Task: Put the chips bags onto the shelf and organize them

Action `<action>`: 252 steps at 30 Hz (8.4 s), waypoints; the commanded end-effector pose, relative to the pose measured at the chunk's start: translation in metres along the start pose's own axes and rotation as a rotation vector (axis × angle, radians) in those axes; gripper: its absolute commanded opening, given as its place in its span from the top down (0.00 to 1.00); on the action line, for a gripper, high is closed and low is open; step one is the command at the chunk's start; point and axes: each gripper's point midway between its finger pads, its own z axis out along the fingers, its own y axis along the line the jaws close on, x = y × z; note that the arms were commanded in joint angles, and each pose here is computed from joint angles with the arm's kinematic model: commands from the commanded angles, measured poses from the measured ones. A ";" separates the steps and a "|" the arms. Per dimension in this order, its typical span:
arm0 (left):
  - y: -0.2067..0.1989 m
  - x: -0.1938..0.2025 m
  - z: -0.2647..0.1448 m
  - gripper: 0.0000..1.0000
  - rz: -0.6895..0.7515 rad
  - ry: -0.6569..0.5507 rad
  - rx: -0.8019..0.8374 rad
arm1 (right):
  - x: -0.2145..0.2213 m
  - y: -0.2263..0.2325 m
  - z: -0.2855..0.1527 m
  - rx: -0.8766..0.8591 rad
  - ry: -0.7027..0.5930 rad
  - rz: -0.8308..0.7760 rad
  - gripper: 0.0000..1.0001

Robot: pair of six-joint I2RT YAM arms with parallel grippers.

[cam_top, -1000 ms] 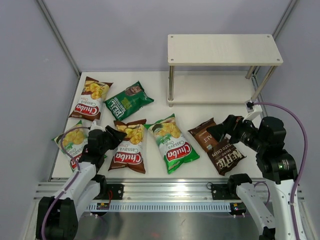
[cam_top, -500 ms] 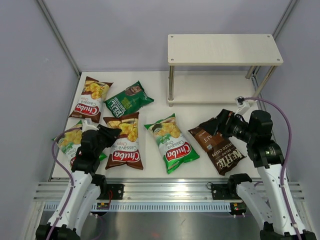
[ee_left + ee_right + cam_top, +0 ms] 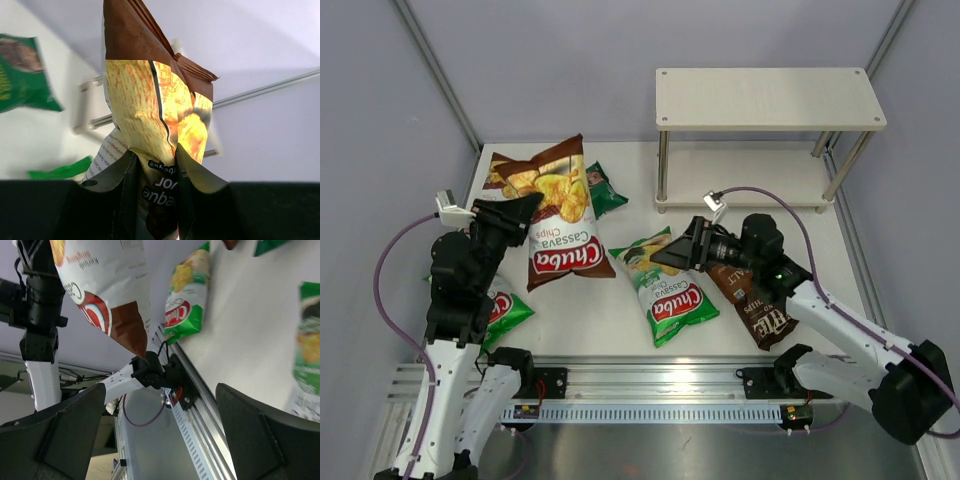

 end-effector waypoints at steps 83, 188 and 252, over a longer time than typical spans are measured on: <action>0.018 -0.004 -0.045 0.01 0.828 0.243 -0.295 | -0.313 0.042 0.002 0.026 -0.462 0.089 0.69; 0.336 -0.177 0.185 0.01 0.512 0.486 -0.578 | -0.009 0.079 -0.123 -0.083 -0.152 -0.241 0.01; -0.035 -0.074 0.010 0.98 -0.302 -0.128 0.135 | -0.035 0.128 0.042 -0.259 -0.244 -0.165 0.00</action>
